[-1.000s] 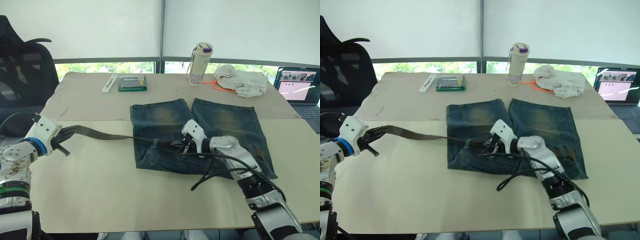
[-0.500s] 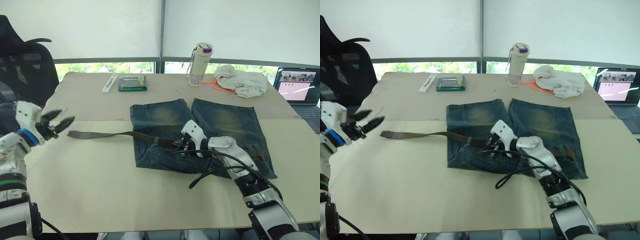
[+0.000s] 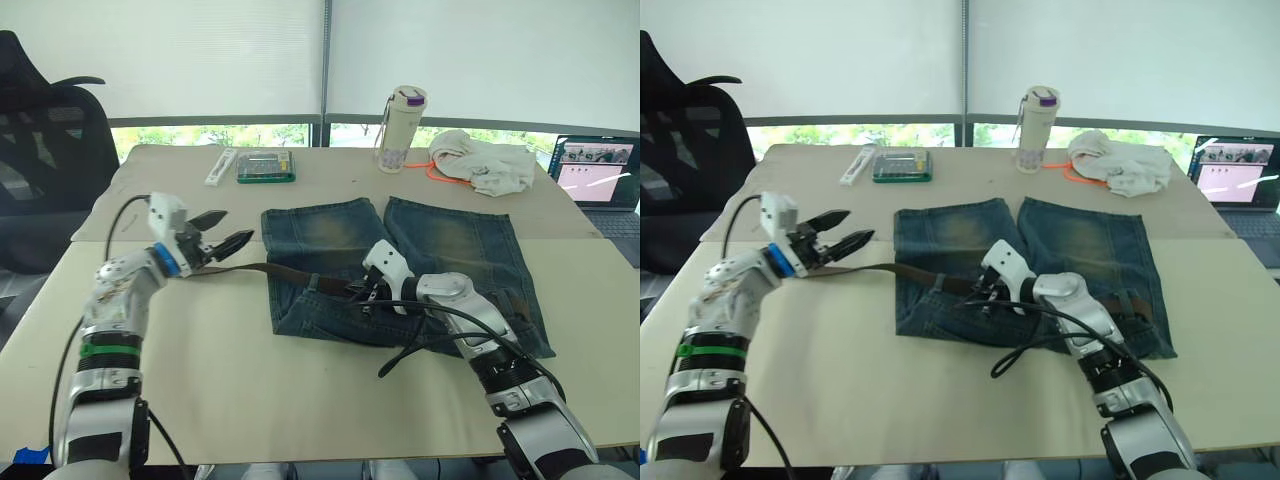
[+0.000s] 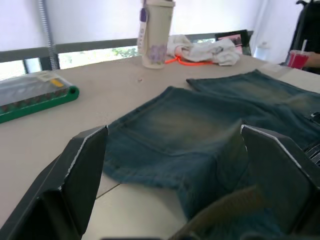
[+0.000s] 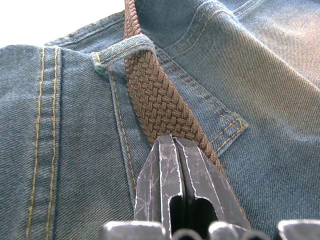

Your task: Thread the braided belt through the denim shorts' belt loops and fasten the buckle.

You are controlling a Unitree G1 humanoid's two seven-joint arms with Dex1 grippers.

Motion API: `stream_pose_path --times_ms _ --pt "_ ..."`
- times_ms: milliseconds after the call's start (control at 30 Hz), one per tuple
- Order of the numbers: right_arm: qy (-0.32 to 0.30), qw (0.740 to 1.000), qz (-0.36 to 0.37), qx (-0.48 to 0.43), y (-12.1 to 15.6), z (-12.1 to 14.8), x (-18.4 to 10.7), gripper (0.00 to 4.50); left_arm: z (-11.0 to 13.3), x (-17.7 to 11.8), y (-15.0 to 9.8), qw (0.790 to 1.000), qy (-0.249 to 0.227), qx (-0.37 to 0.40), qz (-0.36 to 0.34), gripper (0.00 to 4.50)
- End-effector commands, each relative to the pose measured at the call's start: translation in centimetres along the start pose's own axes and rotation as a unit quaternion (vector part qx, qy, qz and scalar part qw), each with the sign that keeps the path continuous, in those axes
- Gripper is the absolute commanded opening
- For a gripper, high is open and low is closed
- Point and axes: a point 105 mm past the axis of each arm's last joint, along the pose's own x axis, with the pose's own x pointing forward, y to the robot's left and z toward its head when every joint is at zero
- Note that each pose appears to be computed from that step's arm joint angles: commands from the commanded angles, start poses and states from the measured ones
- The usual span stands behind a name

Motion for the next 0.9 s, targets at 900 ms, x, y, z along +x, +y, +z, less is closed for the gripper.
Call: stream_pose_path --times_ms 900 --pt "-0.005 0.999 -0.041 -0.007 -1.0 0.8 -2.0 0.00 -10.9 7.9 -6.9 0.952 0.186 0.242 -0.005 4.49"
